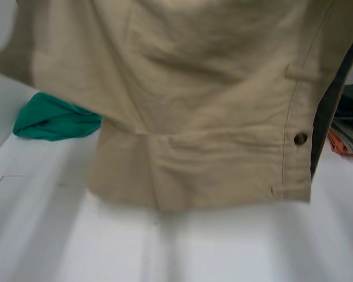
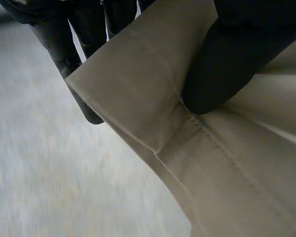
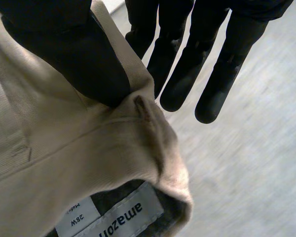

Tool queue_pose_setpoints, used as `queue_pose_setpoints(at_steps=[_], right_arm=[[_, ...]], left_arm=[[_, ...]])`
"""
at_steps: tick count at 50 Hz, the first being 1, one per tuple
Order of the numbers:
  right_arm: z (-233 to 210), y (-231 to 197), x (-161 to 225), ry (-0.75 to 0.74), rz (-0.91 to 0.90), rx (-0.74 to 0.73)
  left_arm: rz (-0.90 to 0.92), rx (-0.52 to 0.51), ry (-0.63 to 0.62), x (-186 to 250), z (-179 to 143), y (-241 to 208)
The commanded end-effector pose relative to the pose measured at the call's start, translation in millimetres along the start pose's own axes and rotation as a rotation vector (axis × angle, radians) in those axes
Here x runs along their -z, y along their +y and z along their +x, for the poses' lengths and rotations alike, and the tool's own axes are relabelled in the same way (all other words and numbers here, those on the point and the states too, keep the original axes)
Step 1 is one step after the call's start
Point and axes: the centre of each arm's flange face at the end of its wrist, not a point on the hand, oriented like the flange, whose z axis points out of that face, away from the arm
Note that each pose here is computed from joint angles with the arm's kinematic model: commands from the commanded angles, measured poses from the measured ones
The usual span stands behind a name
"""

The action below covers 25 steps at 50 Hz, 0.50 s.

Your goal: Fold the laundry.

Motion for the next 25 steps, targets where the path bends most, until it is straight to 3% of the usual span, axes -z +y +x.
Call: queue_pose_setpoints(at_steps=[1,9,15,20,25], right_arm=[[-21.9,90.5,-50.3,-0.049,-0.195,-0.107],[-40.2,206.7,-112.4,0.108,-0.287,-0.094],[-60.9,268.5,-138.6,0.192,-0.266,-0.065],[-70.9,300.6,-155.7,0.229,-0.207,-0.006],[-68.3,297.6,-162.9,0.252,-0.173,0.078]], left_arm=[[-0.147,-0.028,-0.043,-27.3,-19.0,125.5],[-0.167,-0.009,0.056,-38.5,-0.9,244.3],[-0.191,0.013,0.091,-36.6,20.1,317.6],[-0.171,0.037,0.083,-40.5,26.9,330.8],[-0.163,0.042,0.024,-43.8,24.7,323.8]])
